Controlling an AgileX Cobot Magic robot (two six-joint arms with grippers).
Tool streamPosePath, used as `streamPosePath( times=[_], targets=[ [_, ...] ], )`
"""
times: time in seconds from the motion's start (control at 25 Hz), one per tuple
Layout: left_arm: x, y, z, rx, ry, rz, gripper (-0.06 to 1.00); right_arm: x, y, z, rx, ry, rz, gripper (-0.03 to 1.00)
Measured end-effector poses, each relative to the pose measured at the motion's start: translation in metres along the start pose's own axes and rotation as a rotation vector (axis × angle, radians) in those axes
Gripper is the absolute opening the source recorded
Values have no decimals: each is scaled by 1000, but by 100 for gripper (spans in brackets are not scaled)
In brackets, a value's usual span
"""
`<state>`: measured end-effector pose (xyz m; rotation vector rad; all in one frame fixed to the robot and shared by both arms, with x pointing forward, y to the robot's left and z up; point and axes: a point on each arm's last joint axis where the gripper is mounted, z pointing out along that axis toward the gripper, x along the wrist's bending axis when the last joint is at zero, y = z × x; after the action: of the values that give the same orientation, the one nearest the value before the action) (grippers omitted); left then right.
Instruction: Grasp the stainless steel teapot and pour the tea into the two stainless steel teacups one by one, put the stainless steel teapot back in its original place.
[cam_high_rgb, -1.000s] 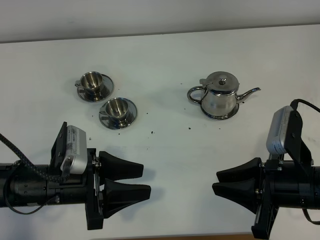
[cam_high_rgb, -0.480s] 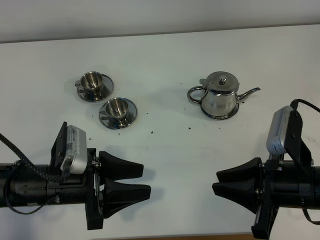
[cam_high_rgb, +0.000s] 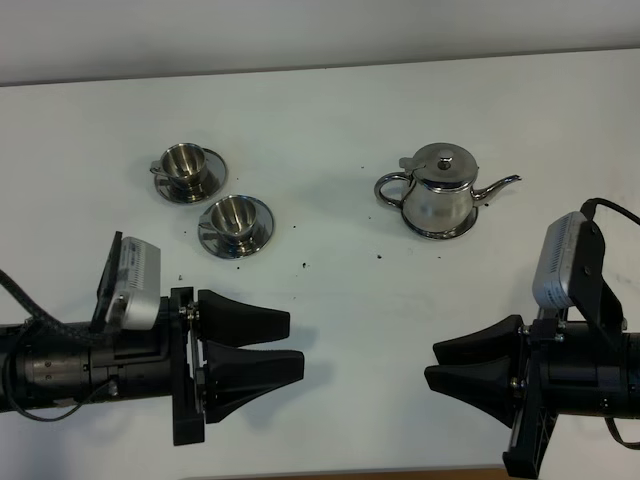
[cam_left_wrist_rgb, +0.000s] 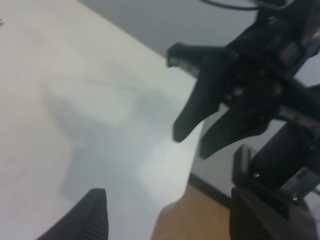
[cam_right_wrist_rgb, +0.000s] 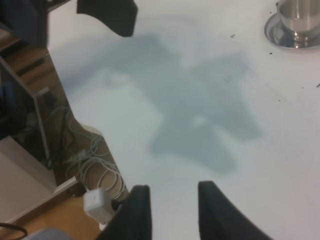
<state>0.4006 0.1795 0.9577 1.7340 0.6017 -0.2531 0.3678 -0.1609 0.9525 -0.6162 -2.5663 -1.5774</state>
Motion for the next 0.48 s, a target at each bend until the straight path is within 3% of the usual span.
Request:
streamPosePath(
  times=[0.48],
  targets=[
    [3, 31, 3, -70, -55, 32, 58, 1, 1, 0, -6, 11, 0, 24]
  ],
)
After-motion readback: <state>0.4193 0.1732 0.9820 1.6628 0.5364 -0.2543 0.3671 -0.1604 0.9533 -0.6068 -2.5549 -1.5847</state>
